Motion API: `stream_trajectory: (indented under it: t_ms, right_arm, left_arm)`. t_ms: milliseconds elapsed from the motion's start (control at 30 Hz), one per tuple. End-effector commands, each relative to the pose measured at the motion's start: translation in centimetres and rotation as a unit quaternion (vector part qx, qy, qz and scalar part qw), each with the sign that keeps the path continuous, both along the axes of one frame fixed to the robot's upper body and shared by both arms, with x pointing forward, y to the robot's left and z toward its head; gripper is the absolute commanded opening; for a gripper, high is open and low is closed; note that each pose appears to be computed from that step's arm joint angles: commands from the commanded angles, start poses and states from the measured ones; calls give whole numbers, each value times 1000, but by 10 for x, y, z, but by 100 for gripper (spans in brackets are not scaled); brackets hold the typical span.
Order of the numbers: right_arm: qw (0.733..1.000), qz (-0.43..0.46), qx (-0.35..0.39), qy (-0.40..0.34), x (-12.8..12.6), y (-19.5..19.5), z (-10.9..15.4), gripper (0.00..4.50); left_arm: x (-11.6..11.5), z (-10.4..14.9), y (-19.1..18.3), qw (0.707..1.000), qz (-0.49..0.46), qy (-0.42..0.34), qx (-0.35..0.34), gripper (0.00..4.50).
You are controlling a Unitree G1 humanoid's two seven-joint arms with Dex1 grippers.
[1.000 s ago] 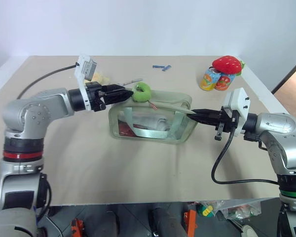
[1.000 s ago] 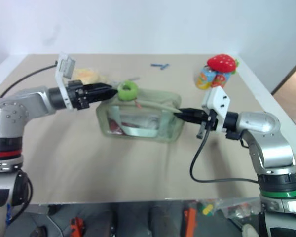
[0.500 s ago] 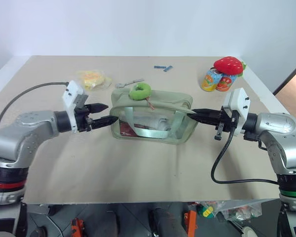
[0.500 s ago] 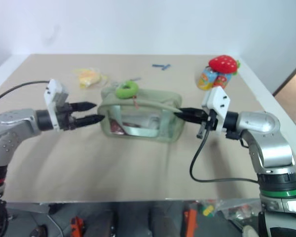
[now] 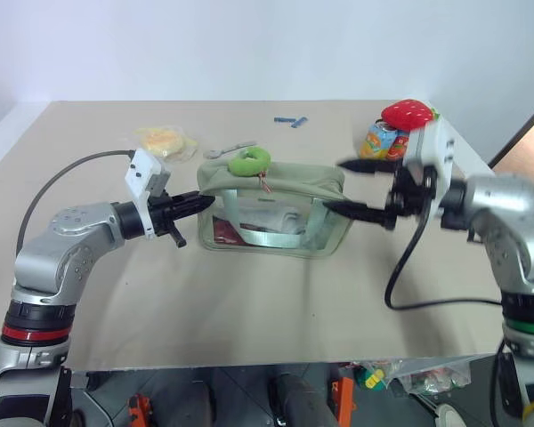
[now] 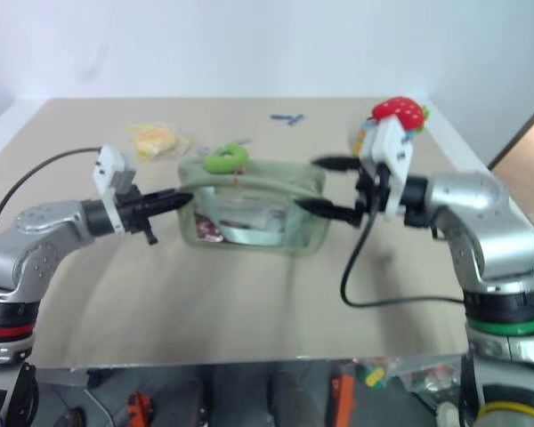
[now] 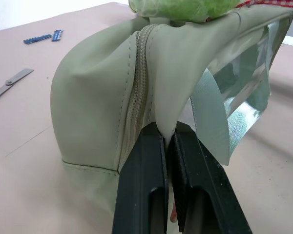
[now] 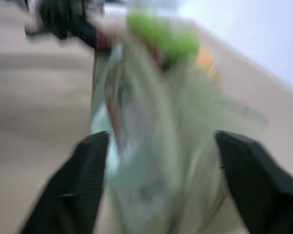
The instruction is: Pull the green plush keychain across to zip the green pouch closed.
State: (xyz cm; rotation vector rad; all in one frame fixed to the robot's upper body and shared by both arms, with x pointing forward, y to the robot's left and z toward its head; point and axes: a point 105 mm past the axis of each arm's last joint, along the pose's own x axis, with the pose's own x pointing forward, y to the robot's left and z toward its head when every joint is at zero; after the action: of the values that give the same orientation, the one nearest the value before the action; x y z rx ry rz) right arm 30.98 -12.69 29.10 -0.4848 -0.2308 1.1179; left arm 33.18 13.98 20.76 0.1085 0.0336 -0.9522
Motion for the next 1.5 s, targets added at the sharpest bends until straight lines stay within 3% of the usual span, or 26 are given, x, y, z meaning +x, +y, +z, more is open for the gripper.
stream_trajectory:
  t_ms: [33,367,500,767,867,1100,1500]
  right_arm:
    - [998,41,16,-37,-8,33,21,447]
    - [995,89,46,-7,13,90,14,447]
    - [995,84,44,25,23,91,0,334]
    - [997,67,6,43,37,87,-25,59]
    - [996,67,10,50,37,87,-25,74]
    - [998,58,3,24,40,85,-22,308]
    - [996,39,62,47,48,83,-5,308]
  left_arm:
    - [-7,8,-12,1000,-23,-13,-2,0]
    - [-6,10,-24,999,-27,-16,-16,0]
    - [-7,12,-28,999,-26,-20,-18,0]
    - [-7,13,-30,999,-21,-23,-21,0]
    - [-7,13,-29,999,-19,-23,-22,0]
    - [-8,12,-31,999,-18,-23,-23,0]
    - [-9,9,-35,999,-25,-20,-19,0]
